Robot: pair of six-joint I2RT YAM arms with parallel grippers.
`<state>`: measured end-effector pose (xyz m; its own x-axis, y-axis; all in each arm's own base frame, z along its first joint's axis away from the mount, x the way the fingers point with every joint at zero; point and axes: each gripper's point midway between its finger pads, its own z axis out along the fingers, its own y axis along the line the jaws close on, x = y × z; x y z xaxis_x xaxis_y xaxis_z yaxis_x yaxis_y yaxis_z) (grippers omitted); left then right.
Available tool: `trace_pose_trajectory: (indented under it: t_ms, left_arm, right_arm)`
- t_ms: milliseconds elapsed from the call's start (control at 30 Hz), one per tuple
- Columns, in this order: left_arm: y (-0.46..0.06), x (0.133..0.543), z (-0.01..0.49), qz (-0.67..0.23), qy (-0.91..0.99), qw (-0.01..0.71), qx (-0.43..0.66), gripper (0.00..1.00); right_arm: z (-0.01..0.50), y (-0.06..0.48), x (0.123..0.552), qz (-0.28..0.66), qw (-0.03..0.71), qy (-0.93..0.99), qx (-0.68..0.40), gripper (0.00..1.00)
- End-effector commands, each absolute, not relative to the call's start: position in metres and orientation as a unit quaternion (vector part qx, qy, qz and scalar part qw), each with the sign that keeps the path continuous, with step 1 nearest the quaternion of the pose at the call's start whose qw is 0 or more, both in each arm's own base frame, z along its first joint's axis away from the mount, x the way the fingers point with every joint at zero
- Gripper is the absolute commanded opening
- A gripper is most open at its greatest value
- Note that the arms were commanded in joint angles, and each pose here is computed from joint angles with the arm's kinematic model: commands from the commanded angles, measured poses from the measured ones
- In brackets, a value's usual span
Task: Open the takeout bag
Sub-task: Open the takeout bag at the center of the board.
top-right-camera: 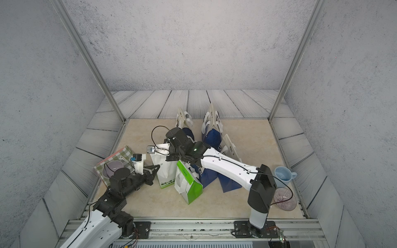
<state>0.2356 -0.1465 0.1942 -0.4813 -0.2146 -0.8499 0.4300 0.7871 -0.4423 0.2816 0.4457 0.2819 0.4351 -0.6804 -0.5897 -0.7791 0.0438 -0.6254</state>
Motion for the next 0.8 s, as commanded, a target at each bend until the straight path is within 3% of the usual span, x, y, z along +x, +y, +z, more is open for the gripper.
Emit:
trace_pose_trajectory:
  t_ms: [0,767]
  left_arm:
    - [-0.149,0.235,0.206,-0.332,0.784,0.520,0.072,0.00]
    - [-0.150,0.235,0.205,-0.333,0.783,0.520,0.072,0.00]
  right_arm:
    - [0.276,0.439,0.275,0.053,0.478,0.534,-0.695,0.13]
    - [0.276,0.441,0.262,0.068,0.493,0.521,-0.693,0.20]
